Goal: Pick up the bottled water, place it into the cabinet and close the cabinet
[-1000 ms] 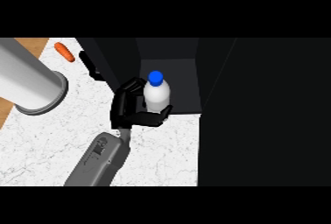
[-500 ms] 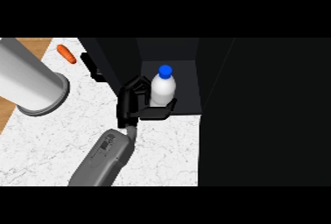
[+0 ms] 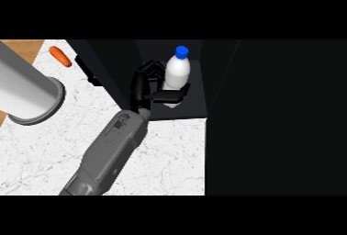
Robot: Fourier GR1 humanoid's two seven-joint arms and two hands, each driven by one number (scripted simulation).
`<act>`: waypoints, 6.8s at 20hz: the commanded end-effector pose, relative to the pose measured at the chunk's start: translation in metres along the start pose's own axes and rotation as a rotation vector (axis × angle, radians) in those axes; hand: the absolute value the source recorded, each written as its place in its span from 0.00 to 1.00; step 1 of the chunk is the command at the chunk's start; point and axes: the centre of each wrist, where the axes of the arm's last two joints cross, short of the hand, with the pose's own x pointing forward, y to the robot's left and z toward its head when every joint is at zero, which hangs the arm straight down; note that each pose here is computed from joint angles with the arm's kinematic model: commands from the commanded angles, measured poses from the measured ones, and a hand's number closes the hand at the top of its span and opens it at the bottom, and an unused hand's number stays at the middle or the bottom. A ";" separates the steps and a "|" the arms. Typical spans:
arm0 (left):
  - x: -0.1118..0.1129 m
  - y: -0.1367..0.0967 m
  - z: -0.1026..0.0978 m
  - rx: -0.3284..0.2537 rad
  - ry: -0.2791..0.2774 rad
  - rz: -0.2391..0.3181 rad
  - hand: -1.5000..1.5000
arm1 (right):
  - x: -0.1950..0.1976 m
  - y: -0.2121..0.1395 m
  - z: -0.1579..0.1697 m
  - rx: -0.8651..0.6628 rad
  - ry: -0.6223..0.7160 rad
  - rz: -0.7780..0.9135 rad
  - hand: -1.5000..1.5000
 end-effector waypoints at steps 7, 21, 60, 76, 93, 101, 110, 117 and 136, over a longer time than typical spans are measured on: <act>0.030 -0.014 -0.046 0.030 -0.051 -0.097 1.00 | 0.028 0.014 -0.009 0.031 -0.057 -0.060 0.00; 0.020 -0.011 -0.056 0.047 -0.044 -0.174 0.00 | 0.019 0.016 -0.010 0.040 -0.074 -0.049 0.00; -0.009 -0.033 0.093 -0.191 -0.179 0.266 0.00 | 0.025 0.017 -0.015 -0.009 -0.052 0.019 0.00; -0.005 0.055 0.190 -0.321 -0.124 0.298 1.00 | 0.030 0.034 -0.026 0.173 0.010 0.017 1.00; 0.019 0.189 0.200 -0.268 -0.163 0.262 0.00 | 0.043 0.058 -0.033 0.506 -0.010 0.024 1.00; 0.047 0.229 0.192 -0.219 -0.214 0.220 0.00 | 0.042 0.073 -0.041 0.626 0.022 -0.021 1.00; 0.058 0.252 0.201 -0.215 -0.188 0.232 0.00 | 0.034 0.086 -0.061 0.771 0.006 -0.023 1.00; 0.064 0.270 0.205 -0.214 -0.171 0.236 0.00 | 0.029 0.095 -0.081 0.873 0.019 0.004 1.00; 0.077 0.313 0.217 -0.255 -0.163 0.228 0.00 | 0.007 0.161 -0.140 0.835 0.037 -0.159 1.00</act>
